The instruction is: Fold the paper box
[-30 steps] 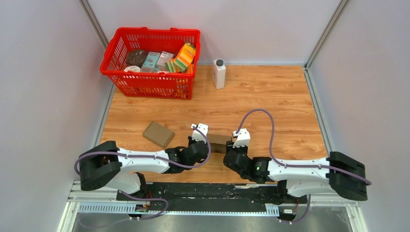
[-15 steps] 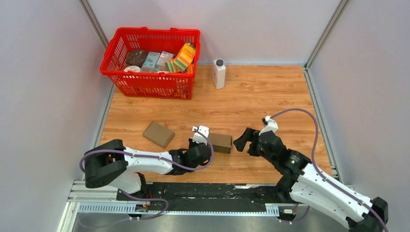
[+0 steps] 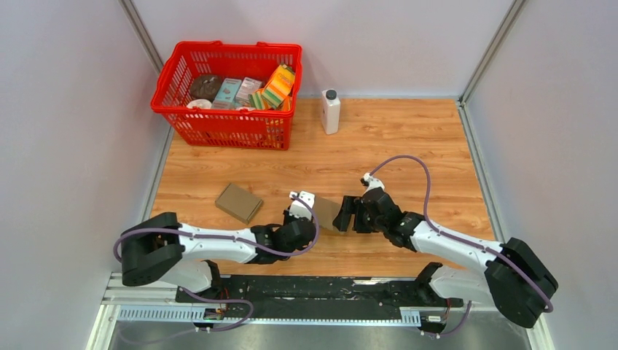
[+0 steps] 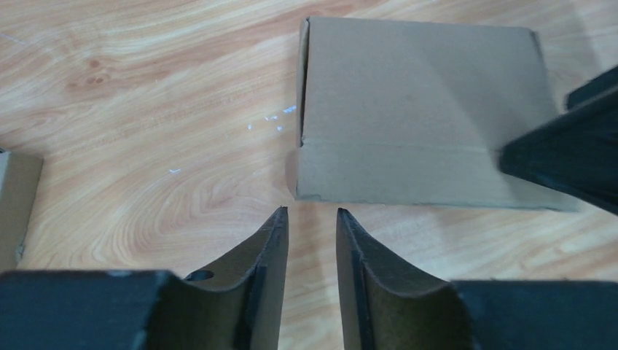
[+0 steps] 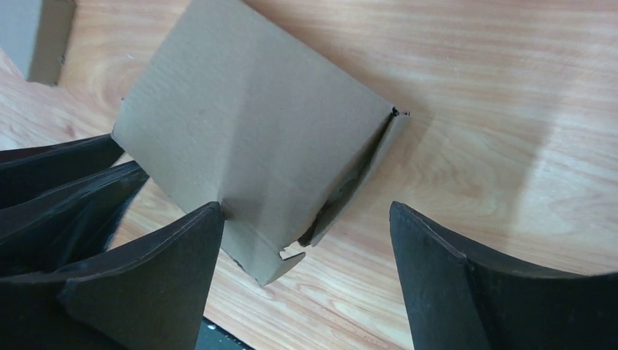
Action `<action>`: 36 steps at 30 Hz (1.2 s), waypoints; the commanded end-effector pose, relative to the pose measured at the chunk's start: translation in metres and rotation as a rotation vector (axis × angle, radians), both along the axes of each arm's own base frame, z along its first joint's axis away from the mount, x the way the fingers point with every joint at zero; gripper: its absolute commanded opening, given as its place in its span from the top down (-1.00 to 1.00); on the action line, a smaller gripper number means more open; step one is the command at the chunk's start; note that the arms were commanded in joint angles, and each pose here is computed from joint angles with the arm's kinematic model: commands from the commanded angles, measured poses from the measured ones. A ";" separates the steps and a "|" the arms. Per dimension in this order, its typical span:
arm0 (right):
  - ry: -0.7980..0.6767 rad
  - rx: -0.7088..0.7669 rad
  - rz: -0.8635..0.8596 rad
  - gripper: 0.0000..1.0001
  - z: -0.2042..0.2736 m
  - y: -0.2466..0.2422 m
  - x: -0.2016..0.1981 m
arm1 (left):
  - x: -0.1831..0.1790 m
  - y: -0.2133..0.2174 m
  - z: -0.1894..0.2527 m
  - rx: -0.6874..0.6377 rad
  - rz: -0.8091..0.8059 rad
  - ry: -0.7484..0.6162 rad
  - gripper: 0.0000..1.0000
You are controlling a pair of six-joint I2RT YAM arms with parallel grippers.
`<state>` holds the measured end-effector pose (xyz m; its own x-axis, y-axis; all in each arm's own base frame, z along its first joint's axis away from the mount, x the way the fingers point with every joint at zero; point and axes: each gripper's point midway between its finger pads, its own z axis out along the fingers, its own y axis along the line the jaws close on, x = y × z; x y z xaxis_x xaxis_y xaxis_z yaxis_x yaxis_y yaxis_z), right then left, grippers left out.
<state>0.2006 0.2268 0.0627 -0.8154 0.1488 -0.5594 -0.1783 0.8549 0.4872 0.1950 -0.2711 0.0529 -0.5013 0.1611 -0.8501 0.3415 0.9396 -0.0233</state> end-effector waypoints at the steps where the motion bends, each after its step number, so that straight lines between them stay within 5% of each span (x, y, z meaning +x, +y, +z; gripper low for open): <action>1: -0.026 0.041 0.044 -0.73 -0.005 0.010 0.003 | -0.024 -0.002 0.017 -0.084 -0.098 0.080 0.17; 8: -0.043 -0.033 0.035 -0.72 -0.016 -0.005 0.001 | -0.060 0.004 0.053 -0.216 -0.285 0.158 0.20; 13: -0.047 -0.051 0.045 -0.67 -0.017 -0.007 0.001 | -0.023 -0.013 0.078 -0.364 -0.243 0.228 0.28; 23: -0.080 -0.022 0.034 -0.17 -0.011 -0.007 0.012 | 0.028 -0.060 0.042 -0.282 -0.257 0.291 0.54; 36: -0.040 0.128 0.070 -0.16 0.022 -0.007 0.036 | 0.018 -0.055 0.000 -0.271 -0.217 0.376 0.67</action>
